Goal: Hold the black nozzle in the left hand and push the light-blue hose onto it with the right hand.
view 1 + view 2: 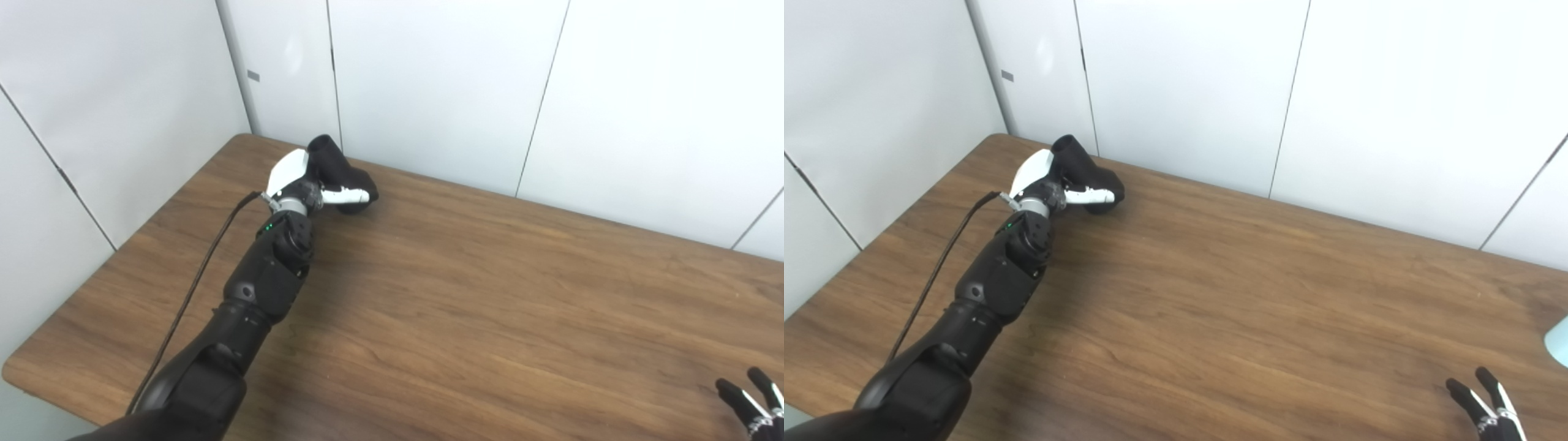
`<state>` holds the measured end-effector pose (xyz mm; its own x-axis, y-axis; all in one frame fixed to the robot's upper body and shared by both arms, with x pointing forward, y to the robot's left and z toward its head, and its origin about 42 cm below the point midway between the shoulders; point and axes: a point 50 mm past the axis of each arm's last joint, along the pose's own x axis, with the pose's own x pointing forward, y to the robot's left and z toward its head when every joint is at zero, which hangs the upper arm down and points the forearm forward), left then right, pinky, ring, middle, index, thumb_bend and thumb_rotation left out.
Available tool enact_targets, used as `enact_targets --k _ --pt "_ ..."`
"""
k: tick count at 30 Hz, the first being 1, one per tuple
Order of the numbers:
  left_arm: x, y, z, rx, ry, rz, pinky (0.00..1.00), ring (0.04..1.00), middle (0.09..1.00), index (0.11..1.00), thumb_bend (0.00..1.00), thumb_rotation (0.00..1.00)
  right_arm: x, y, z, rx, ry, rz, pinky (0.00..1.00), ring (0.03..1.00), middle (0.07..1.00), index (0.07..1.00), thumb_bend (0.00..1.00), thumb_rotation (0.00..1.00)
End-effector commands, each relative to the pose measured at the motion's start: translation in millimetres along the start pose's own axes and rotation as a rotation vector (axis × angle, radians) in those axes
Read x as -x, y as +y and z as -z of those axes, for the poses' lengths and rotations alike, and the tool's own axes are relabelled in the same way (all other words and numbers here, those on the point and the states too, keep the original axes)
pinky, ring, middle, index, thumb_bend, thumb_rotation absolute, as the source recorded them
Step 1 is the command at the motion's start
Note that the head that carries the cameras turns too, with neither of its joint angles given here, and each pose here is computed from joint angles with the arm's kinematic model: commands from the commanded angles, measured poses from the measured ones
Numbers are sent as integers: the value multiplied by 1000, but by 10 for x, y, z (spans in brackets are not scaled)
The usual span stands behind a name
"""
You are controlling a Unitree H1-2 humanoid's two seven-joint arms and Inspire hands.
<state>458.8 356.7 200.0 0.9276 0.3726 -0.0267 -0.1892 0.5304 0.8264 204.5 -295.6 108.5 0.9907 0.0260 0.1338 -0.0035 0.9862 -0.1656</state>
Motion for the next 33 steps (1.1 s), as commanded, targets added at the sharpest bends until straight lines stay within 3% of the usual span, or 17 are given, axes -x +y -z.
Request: enact_targets --k 1,9,12,14,16,19,26,33 --pt "-49 204 -175 -5 -67 -53 579 575 545 468 515 0 60 47 18 -11 12 18 979 880 833 923 616 1000" --pt "51 200 -245 11 -95 -32 560 565 535 471 518 0 43 83 13 1 -1 12 937 865 817 919 618 1000" --pt "128 193 -286 -10 -127 -20 513 534 514 480 521 0 35 117 10 13 0 17 976 877 822 923 607 1000" --pt "190 185 -317 -48 -160 -17 526 541 514 481 521 0 28 144 6 18 -5 22 992 881 820 920 605 1000" --pt "254 178 -343 -83 -196 -17 603 590 538 474 517 0 22 172 -4 36 -10 27 961 871 814 915 585 1000" --pt "361 182 -376 -120 -254 -27 607 581 524 476 519 0 14 209 -19 52 -11 33 992 873 805 910 579 1000" --pt "680 122 -431 -165 -308 13 675 652 539 464 516 0 -39 306 -16 55 -36 44 988 857 794 900 520 1000" --pt "1081 -161 -487 -247 -417 58 707 662 535 454 518 0 -91 401 -43 52 -39 47 998 860 803 904 515 1000"
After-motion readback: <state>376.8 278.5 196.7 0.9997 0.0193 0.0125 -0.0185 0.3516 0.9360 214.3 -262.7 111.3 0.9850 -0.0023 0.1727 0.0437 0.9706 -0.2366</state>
